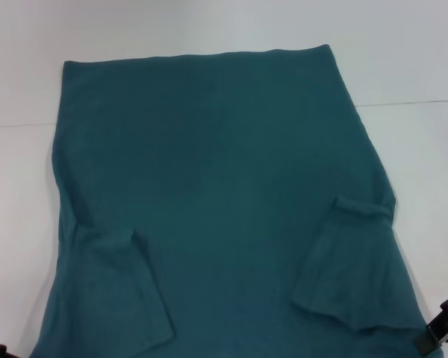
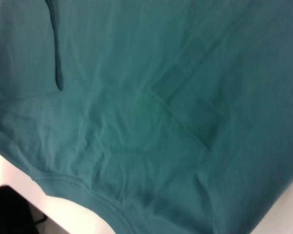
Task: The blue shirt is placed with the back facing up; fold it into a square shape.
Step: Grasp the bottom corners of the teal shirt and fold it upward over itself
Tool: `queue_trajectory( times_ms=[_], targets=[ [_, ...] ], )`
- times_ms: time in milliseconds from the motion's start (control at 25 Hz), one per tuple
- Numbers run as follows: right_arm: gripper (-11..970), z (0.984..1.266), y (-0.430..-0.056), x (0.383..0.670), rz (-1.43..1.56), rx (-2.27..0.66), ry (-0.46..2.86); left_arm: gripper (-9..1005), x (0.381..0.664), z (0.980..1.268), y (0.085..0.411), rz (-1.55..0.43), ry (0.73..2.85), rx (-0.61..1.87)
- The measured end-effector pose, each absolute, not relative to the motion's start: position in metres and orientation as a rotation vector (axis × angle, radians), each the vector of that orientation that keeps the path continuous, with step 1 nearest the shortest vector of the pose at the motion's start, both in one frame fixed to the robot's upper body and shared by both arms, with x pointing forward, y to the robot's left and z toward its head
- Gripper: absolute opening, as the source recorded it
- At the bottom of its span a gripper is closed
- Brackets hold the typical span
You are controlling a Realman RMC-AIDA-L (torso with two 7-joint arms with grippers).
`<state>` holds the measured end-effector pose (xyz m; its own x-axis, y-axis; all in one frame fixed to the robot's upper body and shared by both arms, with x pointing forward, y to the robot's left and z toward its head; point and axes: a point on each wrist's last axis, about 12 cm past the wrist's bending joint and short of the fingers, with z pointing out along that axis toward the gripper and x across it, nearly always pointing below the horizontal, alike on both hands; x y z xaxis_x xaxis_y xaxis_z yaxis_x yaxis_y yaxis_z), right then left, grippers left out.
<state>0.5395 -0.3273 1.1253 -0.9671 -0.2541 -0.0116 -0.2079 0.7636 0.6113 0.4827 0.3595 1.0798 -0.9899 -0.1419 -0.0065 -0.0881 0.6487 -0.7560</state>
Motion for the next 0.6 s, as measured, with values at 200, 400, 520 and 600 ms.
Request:
queue_trajectory(
  times_ms=[200, 400, 520, 600],
  targets=[
    [52, 1.127, -0.324, 0.541, -1.066, 0.433, -2.888, 16, 0.480, 1.087, 0.357, -1.368, 2.750, -0.117],
    [53, 1.146, -0.326, 0.551, -1.298, 0.466, -2.932, 16, 0.492, 1.101, 0.355, -1.446, 2.659, -0.064],
    [53, 1.156, -0.332, 0.557, -1.397, 0.430, -2.982, 16, 0.503, 1.109, 0.350, -1.476, 2.621, -0.031],
    [54, 1.161, -0.336, 0.562, -1.436, 0.394, -3.019, 16, 0.508, 1.112, 0.348, -1.481, 2.611, -0.020]
  ],
)
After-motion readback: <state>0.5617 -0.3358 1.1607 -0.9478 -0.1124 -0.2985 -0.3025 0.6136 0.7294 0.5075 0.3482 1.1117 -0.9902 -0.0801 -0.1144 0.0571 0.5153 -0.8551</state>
